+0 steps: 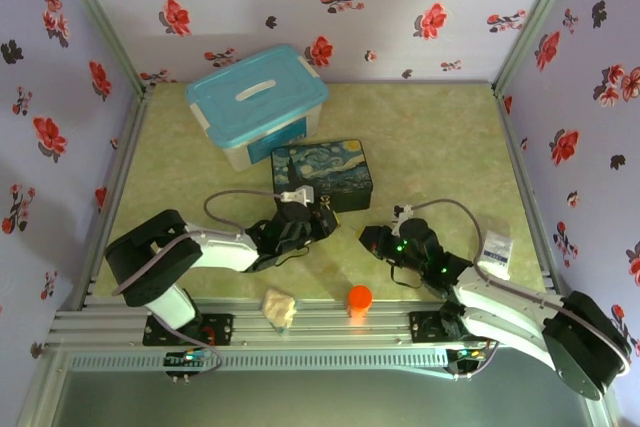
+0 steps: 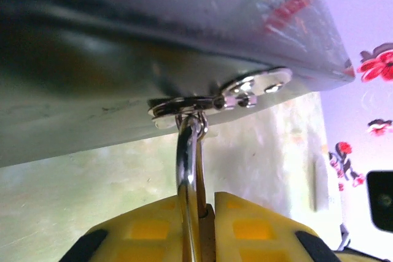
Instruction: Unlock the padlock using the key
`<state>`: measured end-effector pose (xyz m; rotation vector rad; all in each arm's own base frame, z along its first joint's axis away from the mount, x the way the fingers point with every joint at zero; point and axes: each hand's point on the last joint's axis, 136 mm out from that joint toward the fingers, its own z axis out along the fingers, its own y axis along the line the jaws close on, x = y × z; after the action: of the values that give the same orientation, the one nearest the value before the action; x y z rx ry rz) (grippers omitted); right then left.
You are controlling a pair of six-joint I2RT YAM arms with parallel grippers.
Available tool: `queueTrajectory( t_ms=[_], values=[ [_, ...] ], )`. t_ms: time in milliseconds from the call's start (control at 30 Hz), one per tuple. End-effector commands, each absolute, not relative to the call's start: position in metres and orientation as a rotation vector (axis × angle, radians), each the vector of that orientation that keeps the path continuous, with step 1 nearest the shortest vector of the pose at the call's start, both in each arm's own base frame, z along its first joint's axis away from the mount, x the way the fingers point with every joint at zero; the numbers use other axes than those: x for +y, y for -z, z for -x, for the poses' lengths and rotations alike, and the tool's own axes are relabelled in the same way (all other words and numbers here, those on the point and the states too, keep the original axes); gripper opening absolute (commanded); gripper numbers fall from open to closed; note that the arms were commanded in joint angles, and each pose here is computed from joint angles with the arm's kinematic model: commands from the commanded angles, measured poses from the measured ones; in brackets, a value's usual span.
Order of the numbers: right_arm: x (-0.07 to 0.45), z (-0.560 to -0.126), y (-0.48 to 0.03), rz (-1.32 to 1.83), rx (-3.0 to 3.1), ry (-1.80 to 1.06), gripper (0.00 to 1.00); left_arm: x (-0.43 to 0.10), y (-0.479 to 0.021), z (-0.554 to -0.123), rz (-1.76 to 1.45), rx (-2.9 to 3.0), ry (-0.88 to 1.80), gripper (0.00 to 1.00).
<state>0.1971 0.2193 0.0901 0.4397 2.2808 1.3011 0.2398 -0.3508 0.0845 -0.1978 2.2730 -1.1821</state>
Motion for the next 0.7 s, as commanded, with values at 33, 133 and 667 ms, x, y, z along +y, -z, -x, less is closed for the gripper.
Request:
queueTrajectory(
  t_ms=[33, 133, 667],
  values=[
    [0.215, -0.210, -0.104, -0.608, 2.128, -1.415, 0.00, -0.363, -0.138, -0.258, 0.285, 2.091, 1.338, 0.00],
    [0.211, -0.217, -0.112, -0.647, 2.071, -1.411, 0.00, -0.362, -0.145, -0.264, 0.321, 2.063, 1.355, 0.00],
    [0.221, -0.245, -0.146, -0.723, 1.843, -1.537, 0.00, -0.370, -0.180, -0.281, 0.431, 1.909, 1.512, 0.00]
  ],
)
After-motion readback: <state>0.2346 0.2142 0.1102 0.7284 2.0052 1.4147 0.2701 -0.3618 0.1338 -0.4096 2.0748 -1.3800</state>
